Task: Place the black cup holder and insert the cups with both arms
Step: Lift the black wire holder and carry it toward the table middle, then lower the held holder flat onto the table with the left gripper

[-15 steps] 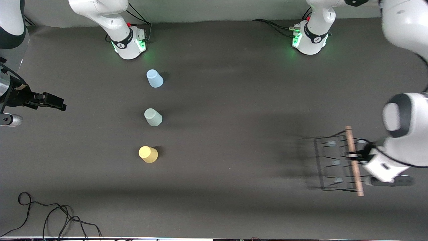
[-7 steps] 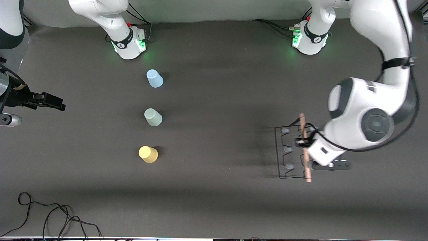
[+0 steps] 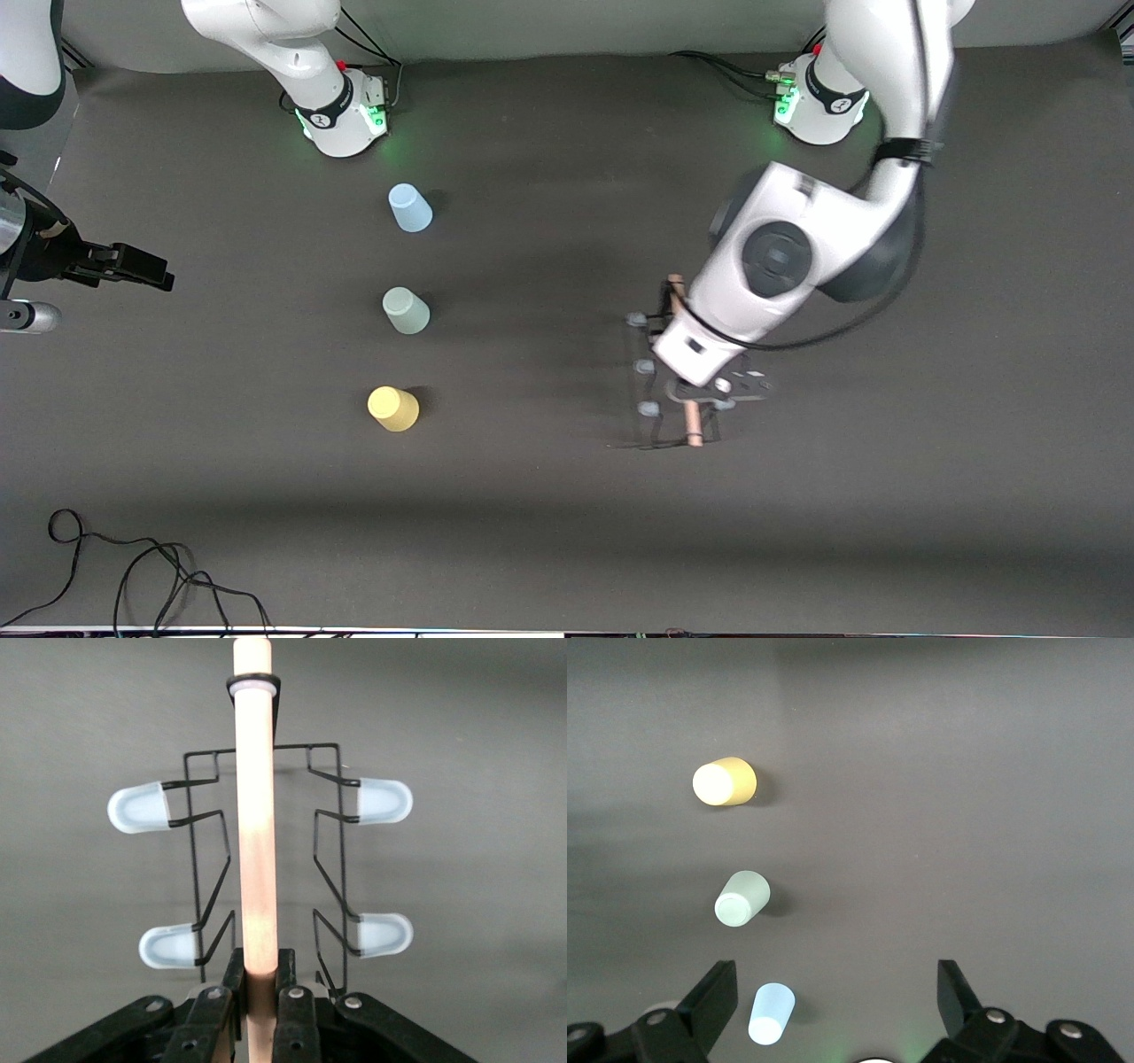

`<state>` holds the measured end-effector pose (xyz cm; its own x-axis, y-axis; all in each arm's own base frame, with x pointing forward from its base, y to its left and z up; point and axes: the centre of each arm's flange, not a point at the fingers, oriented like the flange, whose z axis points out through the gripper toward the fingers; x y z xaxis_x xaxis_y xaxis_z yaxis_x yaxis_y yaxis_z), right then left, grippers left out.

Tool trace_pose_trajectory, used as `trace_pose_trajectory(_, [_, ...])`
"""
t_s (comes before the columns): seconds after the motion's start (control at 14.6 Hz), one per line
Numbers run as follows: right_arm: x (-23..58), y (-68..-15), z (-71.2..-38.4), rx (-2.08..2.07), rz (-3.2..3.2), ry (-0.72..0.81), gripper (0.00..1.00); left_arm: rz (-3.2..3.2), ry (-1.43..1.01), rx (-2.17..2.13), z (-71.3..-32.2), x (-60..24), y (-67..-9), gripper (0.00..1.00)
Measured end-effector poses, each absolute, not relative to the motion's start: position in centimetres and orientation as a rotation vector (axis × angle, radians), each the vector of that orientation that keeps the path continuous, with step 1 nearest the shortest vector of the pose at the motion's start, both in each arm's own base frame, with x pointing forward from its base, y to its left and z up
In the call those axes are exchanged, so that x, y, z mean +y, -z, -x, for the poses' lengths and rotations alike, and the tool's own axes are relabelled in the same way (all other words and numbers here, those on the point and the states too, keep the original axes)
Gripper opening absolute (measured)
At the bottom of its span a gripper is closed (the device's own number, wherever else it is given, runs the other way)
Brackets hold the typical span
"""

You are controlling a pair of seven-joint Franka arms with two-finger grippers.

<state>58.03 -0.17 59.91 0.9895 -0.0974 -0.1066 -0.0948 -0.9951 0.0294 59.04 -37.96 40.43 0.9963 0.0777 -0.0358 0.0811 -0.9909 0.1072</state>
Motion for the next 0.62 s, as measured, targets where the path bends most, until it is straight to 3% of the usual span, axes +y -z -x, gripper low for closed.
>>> trace_pose_trajectory(0.62, [-0.2, -59.9, -58.0, -0.150, -3.109, 0.169, 1.00, -3.048, 0.073, 0.116, -51.0, -44.8, -37.7, 0.16])
